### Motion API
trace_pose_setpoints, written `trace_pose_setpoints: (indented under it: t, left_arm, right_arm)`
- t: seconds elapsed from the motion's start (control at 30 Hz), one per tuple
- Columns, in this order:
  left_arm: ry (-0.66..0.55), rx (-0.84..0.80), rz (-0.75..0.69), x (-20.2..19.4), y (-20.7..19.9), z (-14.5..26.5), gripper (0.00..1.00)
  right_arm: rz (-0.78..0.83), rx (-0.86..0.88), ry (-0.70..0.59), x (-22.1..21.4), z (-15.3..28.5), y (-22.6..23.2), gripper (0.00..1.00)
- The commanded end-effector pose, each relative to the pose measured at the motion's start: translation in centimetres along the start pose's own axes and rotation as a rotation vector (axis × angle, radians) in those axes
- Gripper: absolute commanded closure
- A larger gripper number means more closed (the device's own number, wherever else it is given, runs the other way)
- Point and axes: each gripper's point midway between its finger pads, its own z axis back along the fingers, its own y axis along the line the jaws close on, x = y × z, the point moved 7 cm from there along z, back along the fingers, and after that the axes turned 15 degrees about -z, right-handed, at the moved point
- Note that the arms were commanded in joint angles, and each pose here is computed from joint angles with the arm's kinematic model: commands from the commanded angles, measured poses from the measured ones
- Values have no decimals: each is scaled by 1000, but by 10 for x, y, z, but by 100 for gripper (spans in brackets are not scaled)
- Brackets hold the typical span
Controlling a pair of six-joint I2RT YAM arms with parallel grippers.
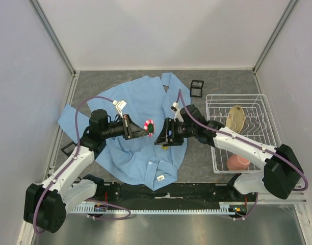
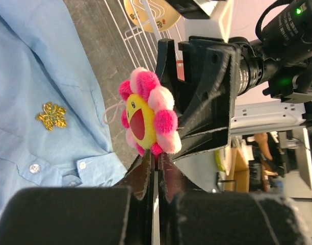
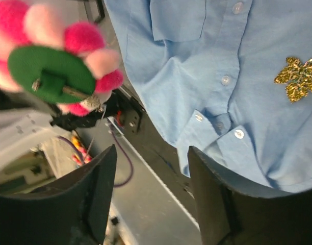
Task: Remove the brooch from the garment
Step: Close the brooch.
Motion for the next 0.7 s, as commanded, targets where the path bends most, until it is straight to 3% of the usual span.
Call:
trace_pose_setpoints:
  t: [0.0,0.03,0.17,0.23,0.4,0.5,0.53,0.6,0.67]
  left_arm:
    - [0,-149,105,0,-6,2,98]
    - [8,-161,118,-2,-6,3,98]
    - [27,-226,143,-4,-11,4,98]
    - [34,-250,158,-6,-13,6,98]
    - [46,-244,204,-17,-8,6,98]
    - [41,-233,221,-20,-4,4,98]
    - [40,-240,222,-21,-3,3,98]
    - [31,-276,210,-17,-7,4,98]
    - [25,-298,203,-13,-9,4,98]
  right_arm:
    - [339,55,50,-5,12,-8,31]
    - [428,65,52,-4,14,-9,31]
    - [539,131,31,4,27,4,27]
    - [501,164,-1,18,33,13,24]
    - [271,367,90,26,39,73,30]
    - [244,490,106,27,48,95,31]
    - [257,478,82,28,51,94,29]
    - [338,400,32,33,48,72,15]
    - [380,382,86,27,41,51,6]
